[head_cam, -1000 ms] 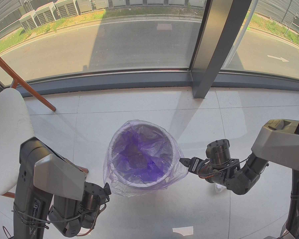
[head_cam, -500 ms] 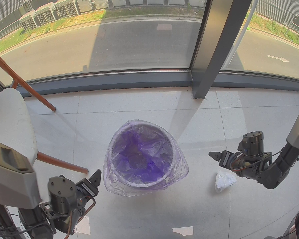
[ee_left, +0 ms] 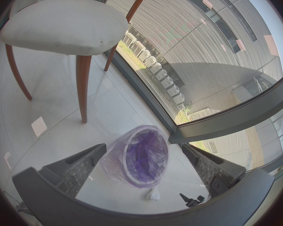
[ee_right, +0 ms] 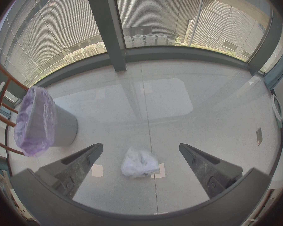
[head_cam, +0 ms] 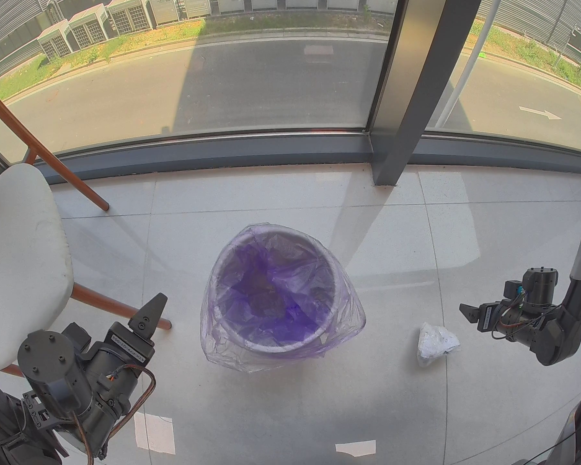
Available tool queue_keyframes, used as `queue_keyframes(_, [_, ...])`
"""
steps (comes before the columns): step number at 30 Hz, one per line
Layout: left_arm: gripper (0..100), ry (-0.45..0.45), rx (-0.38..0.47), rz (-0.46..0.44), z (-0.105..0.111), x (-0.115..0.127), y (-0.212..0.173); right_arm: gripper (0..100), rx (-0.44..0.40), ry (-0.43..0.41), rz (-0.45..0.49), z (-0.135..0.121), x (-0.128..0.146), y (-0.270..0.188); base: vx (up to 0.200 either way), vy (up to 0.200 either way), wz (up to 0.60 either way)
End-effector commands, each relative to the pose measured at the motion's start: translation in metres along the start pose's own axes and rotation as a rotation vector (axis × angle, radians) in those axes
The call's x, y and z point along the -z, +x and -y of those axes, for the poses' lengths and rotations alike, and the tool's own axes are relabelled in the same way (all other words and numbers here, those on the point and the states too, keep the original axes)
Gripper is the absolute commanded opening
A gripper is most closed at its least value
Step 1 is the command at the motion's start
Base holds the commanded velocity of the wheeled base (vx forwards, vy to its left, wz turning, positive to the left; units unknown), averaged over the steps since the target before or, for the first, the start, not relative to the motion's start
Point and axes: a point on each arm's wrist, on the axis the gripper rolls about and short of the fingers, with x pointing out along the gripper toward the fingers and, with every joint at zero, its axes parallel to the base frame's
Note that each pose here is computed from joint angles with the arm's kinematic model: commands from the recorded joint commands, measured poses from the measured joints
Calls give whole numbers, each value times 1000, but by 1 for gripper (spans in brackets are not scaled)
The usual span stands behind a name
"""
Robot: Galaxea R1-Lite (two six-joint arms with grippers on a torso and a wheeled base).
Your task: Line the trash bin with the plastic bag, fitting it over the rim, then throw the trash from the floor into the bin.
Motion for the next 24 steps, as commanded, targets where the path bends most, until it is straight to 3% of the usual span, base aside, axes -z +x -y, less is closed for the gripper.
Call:
queue_keyframes(1, [100, -36, 38, 15, 3, -11, -16, 100, -39, -18, -101, -7, 37, 32, -200, 0, 0])
queue_keyframes(10, [100, -48, 31, 9, 2, -14, -20, 100, -82, -46, -147, -23, 55, 56, -200, 0, 0])
queue_keyframes(14, [100, -56, 39, 20, 3, -17, -22, 100, -66, -36, -171, -19, 65, 66, 0, 0, 0])
queue_keyframes(21, [100, -98, 97, 50, 8, -27, -33, 100, -59, -23, -132, -17, 53, 84, 0, 0, 0])
queue_keyframes(24, [100, -96, 98, 47, 8, -27, -32, 100, -54, -30, -163, -18, 52, 87, 0, 0, 0])
